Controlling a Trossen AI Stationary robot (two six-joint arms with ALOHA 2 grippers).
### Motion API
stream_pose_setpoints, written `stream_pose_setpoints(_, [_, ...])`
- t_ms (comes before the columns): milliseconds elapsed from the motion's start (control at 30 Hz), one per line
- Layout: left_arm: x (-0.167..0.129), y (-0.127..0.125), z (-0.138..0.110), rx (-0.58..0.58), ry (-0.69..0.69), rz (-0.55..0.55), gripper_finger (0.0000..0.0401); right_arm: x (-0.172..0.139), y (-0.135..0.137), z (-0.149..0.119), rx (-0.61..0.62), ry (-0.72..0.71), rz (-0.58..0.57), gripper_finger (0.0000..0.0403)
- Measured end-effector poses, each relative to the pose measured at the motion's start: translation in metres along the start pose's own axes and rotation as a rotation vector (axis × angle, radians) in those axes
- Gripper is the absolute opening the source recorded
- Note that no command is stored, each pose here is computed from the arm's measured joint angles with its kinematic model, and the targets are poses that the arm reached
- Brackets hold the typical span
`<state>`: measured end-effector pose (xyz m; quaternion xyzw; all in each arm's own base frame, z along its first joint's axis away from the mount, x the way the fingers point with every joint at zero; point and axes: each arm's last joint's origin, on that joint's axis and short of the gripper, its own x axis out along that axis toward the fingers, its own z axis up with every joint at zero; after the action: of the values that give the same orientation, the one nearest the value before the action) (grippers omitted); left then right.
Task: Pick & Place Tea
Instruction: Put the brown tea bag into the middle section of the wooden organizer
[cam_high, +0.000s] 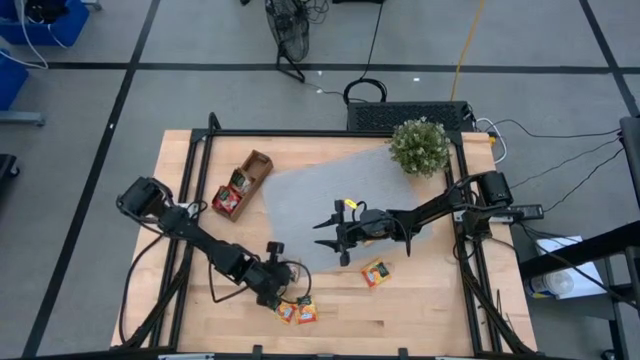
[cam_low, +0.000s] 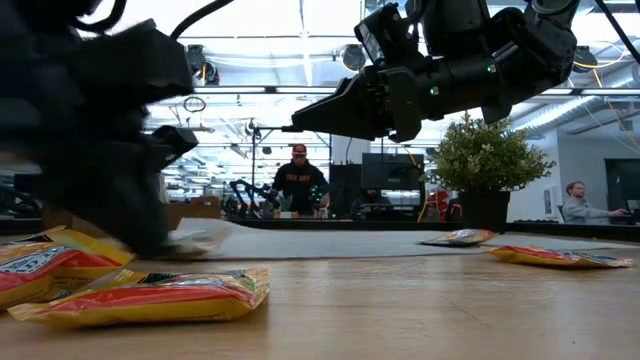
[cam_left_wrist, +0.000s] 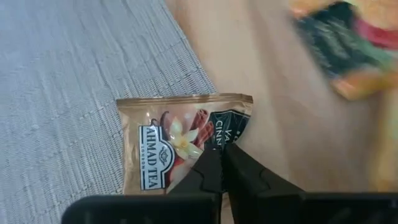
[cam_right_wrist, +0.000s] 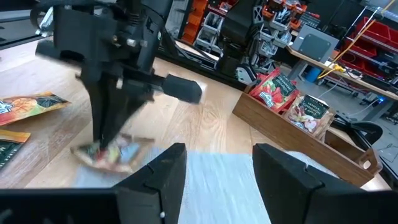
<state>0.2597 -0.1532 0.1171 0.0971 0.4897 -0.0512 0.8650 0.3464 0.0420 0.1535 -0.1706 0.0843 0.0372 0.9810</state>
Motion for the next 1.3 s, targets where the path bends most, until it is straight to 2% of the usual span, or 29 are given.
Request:
stream_pose_setpoints(100, [-0.022, 0.000, 0.010, 0.004, -0.004, -0.057, 0.0008, 0.000, 0.000, 0.000, 0.000, -0.001, 0.001, 0.0171])
stream_pose_setpoints(167, [-0.042, 0.001, 0.022, -0.024, -0.063, -0.066, 0.0007, 0.000, 0.001, 0.000, 0.000, -0.001, 0.002, 0.0171])
stream_pose_setpoints(367, [-0.093, 0.016, 0.034, -0.113, -0.224, -0.021, 0.0009, 0.000, 0.002, 0.001, 0.000, -0.002, 0.004, 0.0171])
stream_pose_setpoints(500, [-0.112, 0.023, 0.037, -0.103, -0.302, 0.006, 0.0006, 0.000, 0.002, 0.001, -0.001, -0.002, 0.004, 0.0171])
stream_pose_setpoints(700, [-0.106, 0.024, 0.034, -0.048, -0.274, 0.034, 0.0006, 0.000, 0.002, 0.001, -0.001, -0.001, 0.004, 0.0171])
stream_pose_setpoints(933, [-0.080, 0.026, 0.027, -0.085, -0.157, 0.079, 0.0018, 0.000, 0.002, 0.000, -0.001, -0.001, 0.004, 0.0171])
stream_pose_setpoints(1133, [-0.061, 0.022, 0.023, -0.066, -0.084, 0.066, 0.0038, 0.000, 0.002, 0.001, 0.000, -0.001, 0.005, 0.0171])
stream_pose_setpoints(1300, [-0.050, 0.019, 0.021, -0.115, -0.059, 0.069, 0.0044, 0.000, 0.002, 0.001, 0.002, -0.001, 0.005, 0.0171])
